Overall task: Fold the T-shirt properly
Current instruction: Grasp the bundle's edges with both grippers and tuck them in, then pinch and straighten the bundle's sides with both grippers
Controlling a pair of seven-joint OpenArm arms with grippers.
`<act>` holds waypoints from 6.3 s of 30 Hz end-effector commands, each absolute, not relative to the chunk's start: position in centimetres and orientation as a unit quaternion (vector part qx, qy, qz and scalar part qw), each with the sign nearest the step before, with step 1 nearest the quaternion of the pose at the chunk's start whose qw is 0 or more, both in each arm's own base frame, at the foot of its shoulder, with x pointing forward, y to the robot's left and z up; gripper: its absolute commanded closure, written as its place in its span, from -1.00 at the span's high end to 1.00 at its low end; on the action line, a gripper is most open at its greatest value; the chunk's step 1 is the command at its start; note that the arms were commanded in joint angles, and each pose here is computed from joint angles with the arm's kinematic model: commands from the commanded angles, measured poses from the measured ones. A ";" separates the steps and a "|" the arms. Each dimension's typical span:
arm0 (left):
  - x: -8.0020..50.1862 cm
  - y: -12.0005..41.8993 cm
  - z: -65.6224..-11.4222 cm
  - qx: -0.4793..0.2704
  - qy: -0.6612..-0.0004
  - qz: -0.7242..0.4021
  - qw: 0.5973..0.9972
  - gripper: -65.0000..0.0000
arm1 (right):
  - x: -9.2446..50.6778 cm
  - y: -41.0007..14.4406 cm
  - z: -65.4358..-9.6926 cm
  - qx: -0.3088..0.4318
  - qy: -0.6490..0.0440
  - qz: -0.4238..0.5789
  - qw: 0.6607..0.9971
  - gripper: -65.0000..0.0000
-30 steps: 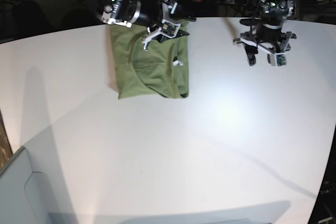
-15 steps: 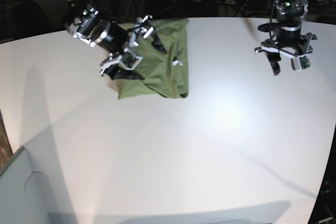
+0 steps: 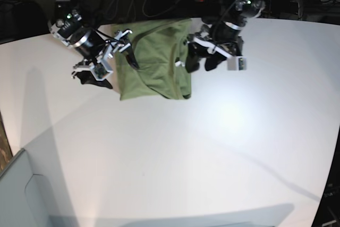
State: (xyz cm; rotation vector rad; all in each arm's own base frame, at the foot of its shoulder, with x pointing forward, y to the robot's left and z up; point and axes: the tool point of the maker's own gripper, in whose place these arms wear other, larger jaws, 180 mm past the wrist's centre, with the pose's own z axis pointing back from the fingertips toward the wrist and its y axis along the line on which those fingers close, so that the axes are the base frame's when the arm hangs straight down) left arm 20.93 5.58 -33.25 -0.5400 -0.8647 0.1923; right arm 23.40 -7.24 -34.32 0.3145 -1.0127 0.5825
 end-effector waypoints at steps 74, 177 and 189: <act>19.7 4.6 -36.1 -0.266 -0.378 0.072 0.884 -1.00 | 23.3 -6.7 -33.4 0.160 -0.491 0.275 0.811 0.63; 21.7 9.8 -38.6 -0.217 -0.379 0.135 0.889 0.33 | 26.0 -6.5 -36.6 0.181 -0.467 0.273 0.821 -1.00; 22.3 7.5 -39.2 -0.239 -0.370 0.112 0.891 0.32 | 25.3 -6.4 -37.0 0.183 -0.460 0.271 0.825 -1.00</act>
